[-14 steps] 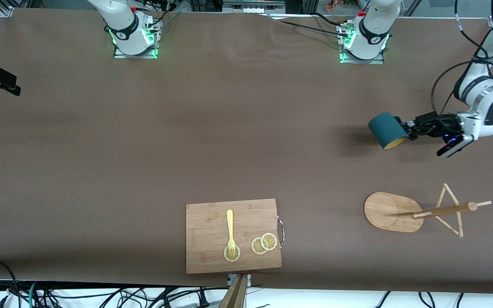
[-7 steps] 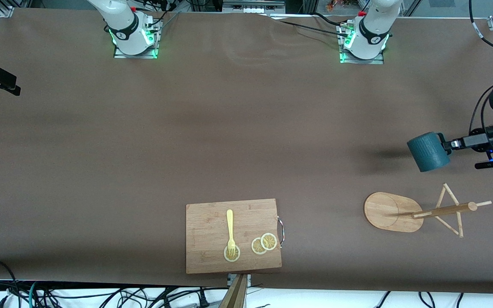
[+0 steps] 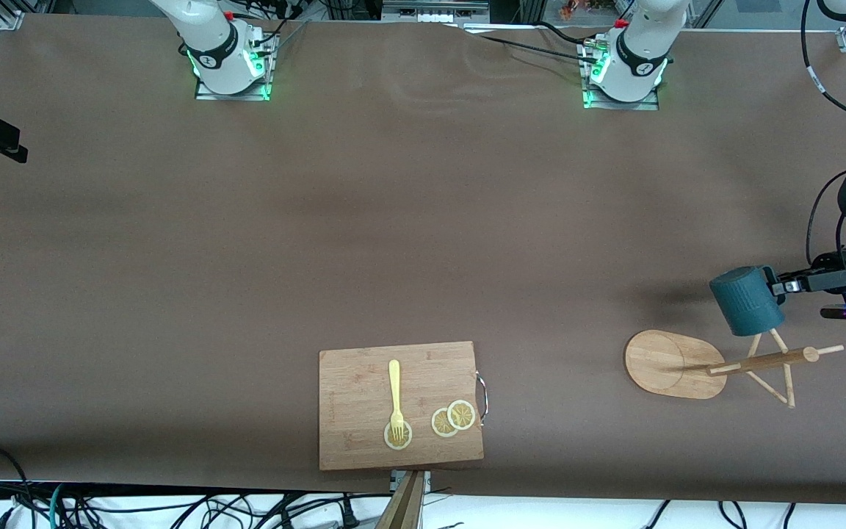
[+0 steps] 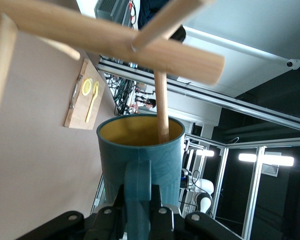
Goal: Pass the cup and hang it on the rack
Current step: 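Lower the mug handle onto a rack peg with the left gripper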
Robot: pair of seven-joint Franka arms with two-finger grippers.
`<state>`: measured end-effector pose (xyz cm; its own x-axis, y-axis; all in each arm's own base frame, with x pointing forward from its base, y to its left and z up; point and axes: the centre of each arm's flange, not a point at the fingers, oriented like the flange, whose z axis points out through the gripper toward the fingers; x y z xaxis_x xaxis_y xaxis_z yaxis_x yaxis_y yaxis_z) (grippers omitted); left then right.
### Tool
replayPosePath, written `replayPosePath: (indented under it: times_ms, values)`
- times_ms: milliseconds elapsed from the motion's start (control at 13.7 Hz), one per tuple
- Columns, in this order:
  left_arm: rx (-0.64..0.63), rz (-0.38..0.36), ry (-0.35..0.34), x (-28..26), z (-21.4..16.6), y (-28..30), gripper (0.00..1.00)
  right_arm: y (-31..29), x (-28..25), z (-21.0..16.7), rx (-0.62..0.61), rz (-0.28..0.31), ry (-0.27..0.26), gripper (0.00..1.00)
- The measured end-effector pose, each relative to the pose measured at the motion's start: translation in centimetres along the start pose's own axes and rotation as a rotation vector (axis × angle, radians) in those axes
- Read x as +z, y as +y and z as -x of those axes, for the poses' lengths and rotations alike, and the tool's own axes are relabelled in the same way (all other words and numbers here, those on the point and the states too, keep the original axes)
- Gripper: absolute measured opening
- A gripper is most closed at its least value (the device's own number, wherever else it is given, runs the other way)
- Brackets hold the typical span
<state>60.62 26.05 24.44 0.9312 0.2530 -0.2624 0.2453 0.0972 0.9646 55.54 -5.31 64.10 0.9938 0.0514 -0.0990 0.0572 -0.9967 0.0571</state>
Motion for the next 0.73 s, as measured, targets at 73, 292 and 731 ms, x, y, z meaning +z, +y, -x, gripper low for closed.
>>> replayPosePath:
  times_ms: [73,292,731]
  values:
    - [0.006,-0.001,0.008,-0.4,-0.5,-0.1,0.21,0.1,0.1,0.0,0.000,0.000,-0.001,1.00]
    - [-0.003,0.004,0.021,-1.3,-2.1,-0.8,0.21,0.1,0.1,-0.1,-0.005,0.000,-0.002,1.00]
    - [-0.052,0.005,0.034,-1.7,-2.9,-1.2,0.22,0.0,0.1,-0.1,-0.008,0.000,-0.001,1.00]
